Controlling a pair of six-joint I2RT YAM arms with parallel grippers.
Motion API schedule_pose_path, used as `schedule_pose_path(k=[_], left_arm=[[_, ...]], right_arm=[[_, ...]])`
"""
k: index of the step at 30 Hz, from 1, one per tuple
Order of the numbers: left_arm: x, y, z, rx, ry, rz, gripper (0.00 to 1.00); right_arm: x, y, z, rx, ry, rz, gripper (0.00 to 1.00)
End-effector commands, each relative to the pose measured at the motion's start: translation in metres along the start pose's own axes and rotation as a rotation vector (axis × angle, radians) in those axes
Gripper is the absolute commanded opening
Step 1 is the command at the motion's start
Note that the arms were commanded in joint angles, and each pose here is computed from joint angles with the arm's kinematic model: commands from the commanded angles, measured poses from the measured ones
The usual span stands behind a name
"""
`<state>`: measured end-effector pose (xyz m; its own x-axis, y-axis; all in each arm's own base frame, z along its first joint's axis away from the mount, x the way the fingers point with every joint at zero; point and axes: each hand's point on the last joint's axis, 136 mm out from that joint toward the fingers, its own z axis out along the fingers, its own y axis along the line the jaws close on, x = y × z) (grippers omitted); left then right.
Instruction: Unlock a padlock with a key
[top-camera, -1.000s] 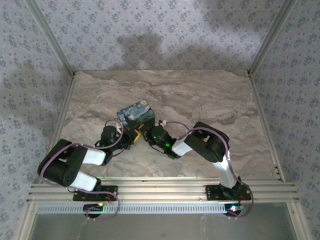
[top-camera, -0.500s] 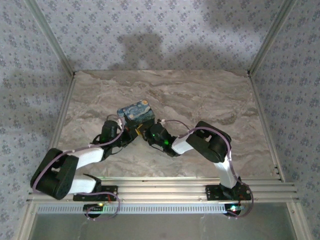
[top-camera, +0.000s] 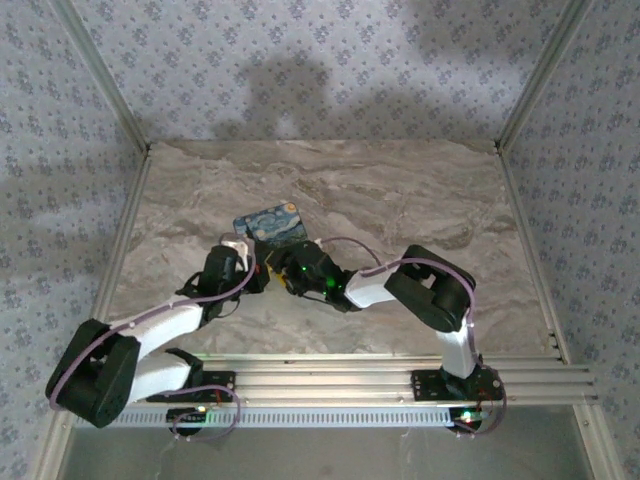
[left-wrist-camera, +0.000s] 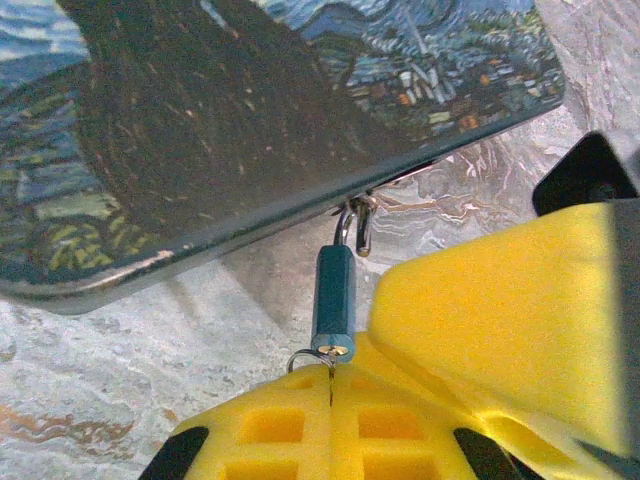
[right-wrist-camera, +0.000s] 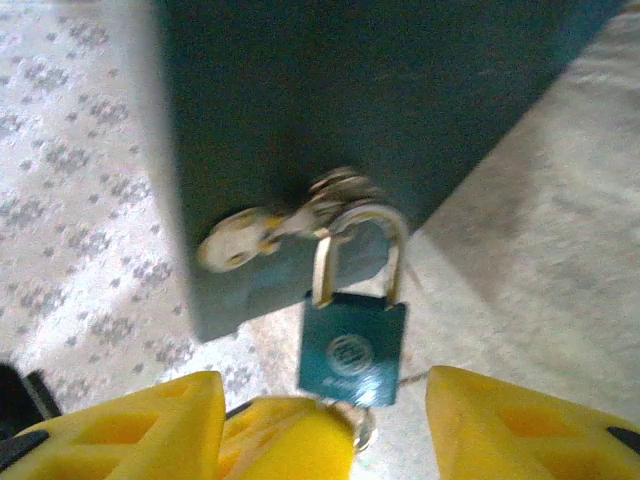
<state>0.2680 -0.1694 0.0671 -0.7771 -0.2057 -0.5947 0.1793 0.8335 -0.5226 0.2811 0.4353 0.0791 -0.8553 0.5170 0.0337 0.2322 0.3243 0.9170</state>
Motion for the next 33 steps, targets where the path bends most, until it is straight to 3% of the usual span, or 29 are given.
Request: schedule_pose_path(k=[1, 9, 24, 33], left_arm=[[0.000, 0.004, -0.006, -0.021, -0.011, 0.068, 0.00], [0.005, 0.003, -0.011, -0.015, 0.003, 0.186, 0.00], [0.002, -0.014, -0.024, -0.040, -0.059, 0.459, 0.00], [0.007, -0.020, -0.020, -0.077, -0.052, 0.576, 0.00]], right_arm=[[0.001, 0.014, -0.013, -0.008, 0.010, -0.039, 0.66], [-0.013, 0.012, -0.030, 0.063, -0.015, -0.099, 0.69], [0.008, 0.000, -0.009, 0.179, 0.149, -0.169, 0.66], [0.002, -0.009, -0.028, 0.360, 0.218, -0.316, 0.64]])
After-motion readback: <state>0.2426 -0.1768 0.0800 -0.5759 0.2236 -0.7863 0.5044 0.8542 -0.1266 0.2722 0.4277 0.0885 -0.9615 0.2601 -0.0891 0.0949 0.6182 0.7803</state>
